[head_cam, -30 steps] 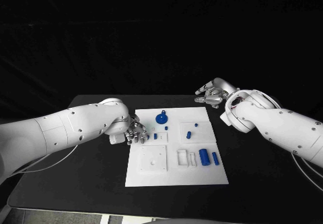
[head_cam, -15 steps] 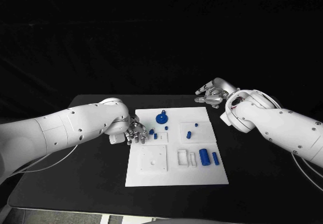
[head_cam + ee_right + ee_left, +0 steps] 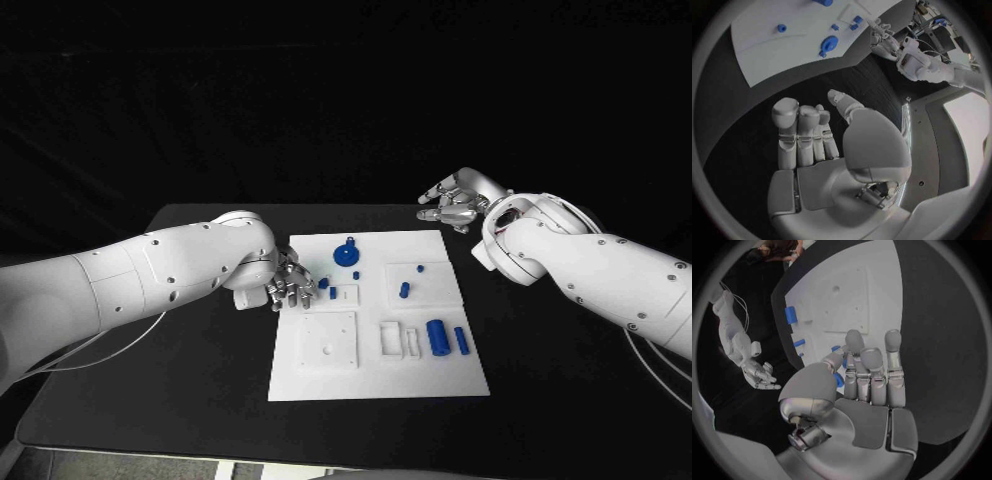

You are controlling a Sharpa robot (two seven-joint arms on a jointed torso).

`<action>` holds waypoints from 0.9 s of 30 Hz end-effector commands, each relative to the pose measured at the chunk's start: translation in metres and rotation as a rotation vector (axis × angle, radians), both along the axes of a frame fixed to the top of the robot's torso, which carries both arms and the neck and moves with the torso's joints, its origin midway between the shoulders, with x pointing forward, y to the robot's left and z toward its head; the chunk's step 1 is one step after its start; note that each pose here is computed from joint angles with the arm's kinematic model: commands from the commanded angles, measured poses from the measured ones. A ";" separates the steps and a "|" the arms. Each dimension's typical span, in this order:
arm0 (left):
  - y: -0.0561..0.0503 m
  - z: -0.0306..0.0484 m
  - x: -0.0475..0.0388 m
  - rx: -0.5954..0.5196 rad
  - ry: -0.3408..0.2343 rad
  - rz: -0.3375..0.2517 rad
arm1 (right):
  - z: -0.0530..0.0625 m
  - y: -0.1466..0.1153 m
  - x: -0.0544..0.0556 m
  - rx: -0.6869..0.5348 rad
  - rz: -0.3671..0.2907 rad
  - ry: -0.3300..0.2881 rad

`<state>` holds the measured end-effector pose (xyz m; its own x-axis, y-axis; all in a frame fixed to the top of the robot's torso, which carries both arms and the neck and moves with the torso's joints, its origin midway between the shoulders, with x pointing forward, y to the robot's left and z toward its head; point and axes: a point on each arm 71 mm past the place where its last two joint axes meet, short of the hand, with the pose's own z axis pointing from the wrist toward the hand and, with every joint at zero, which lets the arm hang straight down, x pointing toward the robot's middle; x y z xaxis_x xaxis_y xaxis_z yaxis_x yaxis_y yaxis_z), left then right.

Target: Assemble the parts on the task board

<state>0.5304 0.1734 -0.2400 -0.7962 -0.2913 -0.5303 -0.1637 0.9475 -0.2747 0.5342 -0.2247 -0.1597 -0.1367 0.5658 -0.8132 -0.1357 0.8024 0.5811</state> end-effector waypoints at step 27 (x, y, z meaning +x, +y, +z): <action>0.014 0.0505 0.0142 -0.241 -0.341 0.072 | 0.000 -0.003 0.000 -0.005 0.004 -0.004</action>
